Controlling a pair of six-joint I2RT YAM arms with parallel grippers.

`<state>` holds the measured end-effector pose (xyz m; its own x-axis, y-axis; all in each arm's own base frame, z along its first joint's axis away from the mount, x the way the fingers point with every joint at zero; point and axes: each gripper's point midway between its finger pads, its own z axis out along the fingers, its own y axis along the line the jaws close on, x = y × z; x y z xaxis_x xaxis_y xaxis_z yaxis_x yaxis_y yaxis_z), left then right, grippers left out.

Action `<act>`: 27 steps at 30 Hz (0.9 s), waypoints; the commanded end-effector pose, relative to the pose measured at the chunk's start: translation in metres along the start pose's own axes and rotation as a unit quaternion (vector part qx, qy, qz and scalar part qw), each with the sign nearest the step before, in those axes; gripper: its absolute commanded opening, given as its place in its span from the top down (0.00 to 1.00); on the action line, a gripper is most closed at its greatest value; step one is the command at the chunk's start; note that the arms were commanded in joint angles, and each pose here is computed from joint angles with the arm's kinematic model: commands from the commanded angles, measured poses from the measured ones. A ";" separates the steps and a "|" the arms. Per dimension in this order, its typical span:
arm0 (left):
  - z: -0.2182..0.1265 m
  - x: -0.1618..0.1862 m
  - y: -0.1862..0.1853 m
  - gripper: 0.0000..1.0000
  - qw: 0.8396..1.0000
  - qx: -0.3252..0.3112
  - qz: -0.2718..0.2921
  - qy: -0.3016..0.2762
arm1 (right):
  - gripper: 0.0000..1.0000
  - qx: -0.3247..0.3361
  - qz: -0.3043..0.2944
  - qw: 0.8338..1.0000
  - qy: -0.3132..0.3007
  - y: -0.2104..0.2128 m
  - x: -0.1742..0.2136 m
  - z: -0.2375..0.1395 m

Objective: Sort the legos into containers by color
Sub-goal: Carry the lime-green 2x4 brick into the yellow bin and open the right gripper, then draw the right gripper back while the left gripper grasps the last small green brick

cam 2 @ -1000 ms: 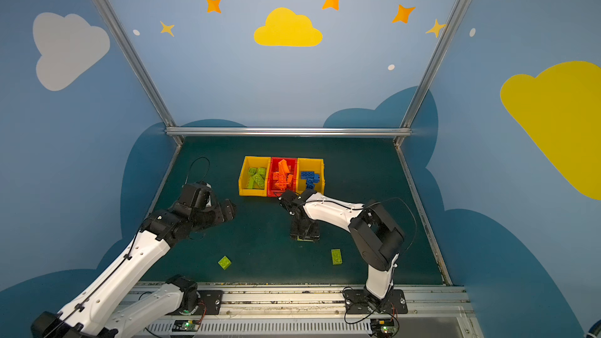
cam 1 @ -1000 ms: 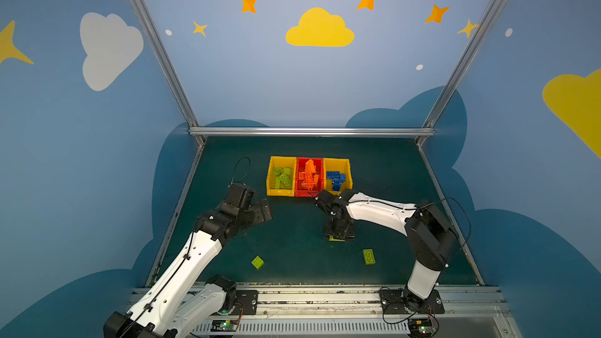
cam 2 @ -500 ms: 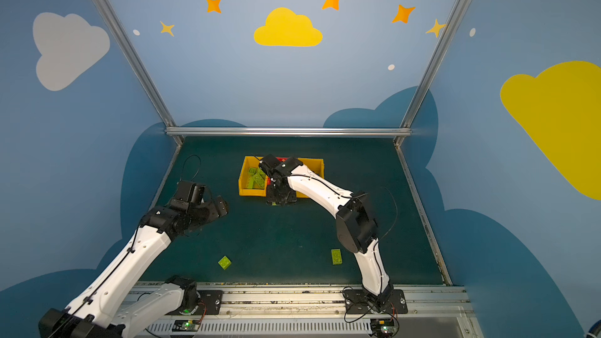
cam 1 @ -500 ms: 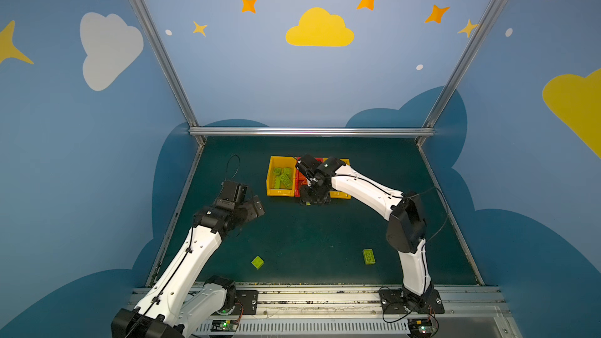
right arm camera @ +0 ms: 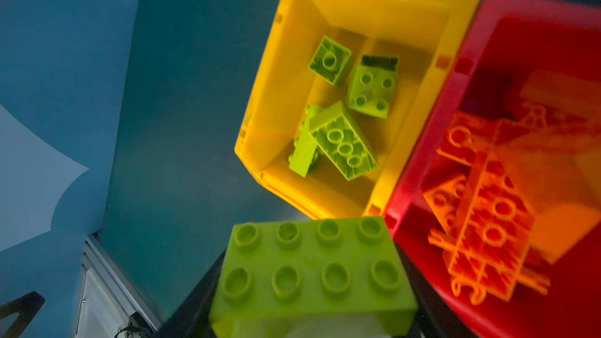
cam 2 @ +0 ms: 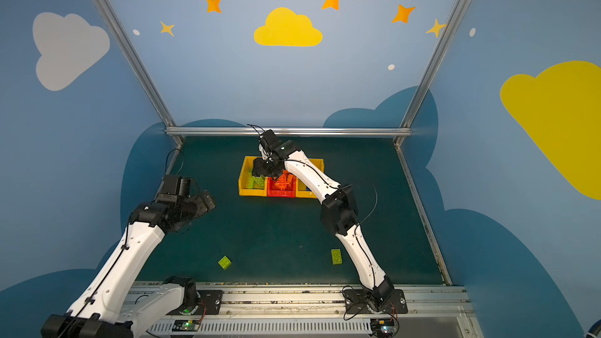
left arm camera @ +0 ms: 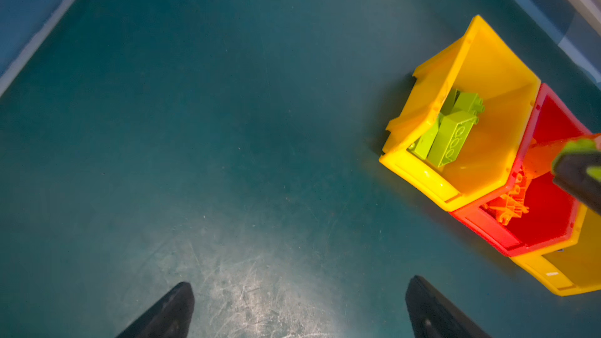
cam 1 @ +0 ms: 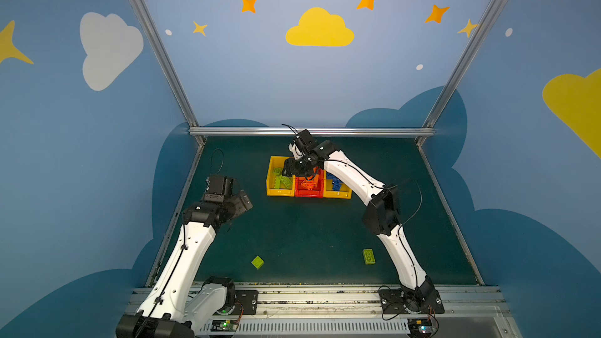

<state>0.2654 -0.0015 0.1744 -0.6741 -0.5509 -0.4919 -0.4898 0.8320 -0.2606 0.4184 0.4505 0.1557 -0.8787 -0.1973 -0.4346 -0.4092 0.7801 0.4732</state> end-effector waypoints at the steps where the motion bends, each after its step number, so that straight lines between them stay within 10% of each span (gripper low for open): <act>1: -0.005 -0.010 0.010 0.00 1.000 -0.016 -0.003 -0.005 | 0.59 -0.058 -0.030 0.997 -0.048 0.015 -0.034 0.005; 5: -0.001 -0.014 0.016 0.00 1.000 -0.023 -0.019 0.002 | 0.50 -0.086 -0.034 0.994 -0.059 0.018 -0.043 0.021; 9: 0.001 -0.017 0.017 0.00 0.999 -0.021 -0.029 0.003 | 0.14 -0.096 -0.031 0.994 -0.051 0.014 -0.042 0.026; 27: 0.005 0.033 0.006 0.00 0.990 0.013 -0.050 0.135 | 0.09 -0.045 -0.067 0.995 -0.053 0.040 -0.017 -0.072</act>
<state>0.2626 -0.0022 0.1593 -0.7239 -0.6114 -0.3196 -0.5361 0.7901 -0.2971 0.4215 0.4533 0.2219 -0.7950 -0.2023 -0.5719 -0.5400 0.6656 0.5151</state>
